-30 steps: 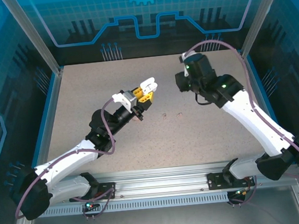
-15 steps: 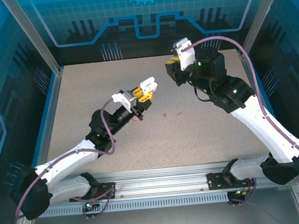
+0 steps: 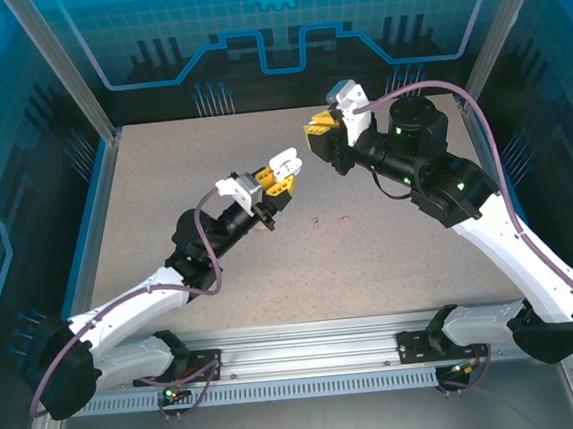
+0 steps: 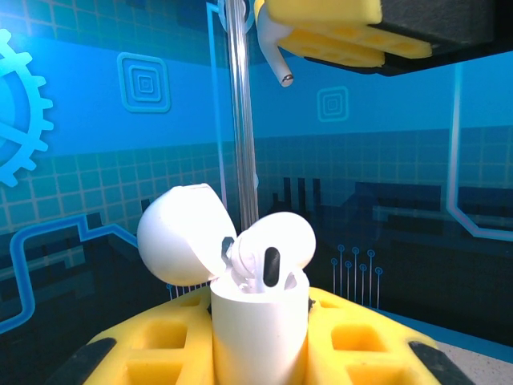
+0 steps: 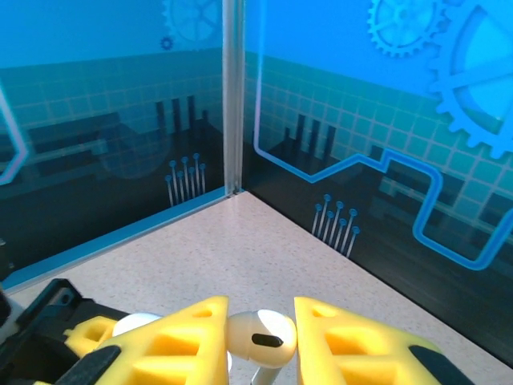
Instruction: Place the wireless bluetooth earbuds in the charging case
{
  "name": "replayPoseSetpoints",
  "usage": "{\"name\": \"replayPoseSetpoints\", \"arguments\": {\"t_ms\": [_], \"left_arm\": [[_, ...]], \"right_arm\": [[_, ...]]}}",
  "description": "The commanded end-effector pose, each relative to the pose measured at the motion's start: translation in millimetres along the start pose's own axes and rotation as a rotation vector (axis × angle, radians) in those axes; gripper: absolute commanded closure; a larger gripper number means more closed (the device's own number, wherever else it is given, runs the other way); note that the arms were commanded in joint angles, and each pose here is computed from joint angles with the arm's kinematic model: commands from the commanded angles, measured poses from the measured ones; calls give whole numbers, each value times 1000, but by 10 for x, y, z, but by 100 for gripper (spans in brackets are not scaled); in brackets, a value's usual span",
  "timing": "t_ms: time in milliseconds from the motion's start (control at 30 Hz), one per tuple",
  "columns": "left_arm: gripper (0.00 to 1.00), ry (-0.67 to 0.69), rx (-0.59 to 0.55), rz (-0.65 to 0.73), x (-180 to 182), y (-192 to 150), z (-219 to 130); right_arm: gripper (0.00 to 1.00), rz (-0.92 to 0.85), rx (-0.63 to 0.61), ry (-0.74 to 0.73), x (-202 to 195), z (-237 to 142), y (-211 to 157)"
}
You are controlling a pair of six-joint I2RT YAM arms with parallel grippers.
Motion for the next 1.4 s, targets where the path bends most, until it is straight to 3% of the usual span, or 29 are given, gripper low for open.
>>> {"name": "replayPoseSetpoints", "arguments": {"t_ms": [0,1367], "left_arm": [[100,-19,-73,-14,-57,192,17],[100,-29,-83,-4,-86,272,32]], "right_arm": [[76,5,-42,83,125,26,73],[79,-16,14,54,342,228,-305]]}}
Point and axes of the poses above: each hand's point on the last joint's axis, 136 mm out from that joint toward the fingers, its own z axis out along the fingers, its own x axis along the line the jaws close on, y = z × x, the point moved 4 cm from there along -z, back along the fingers, and after that the axes turned 14 degrees about -z, right-handed, at the moved point
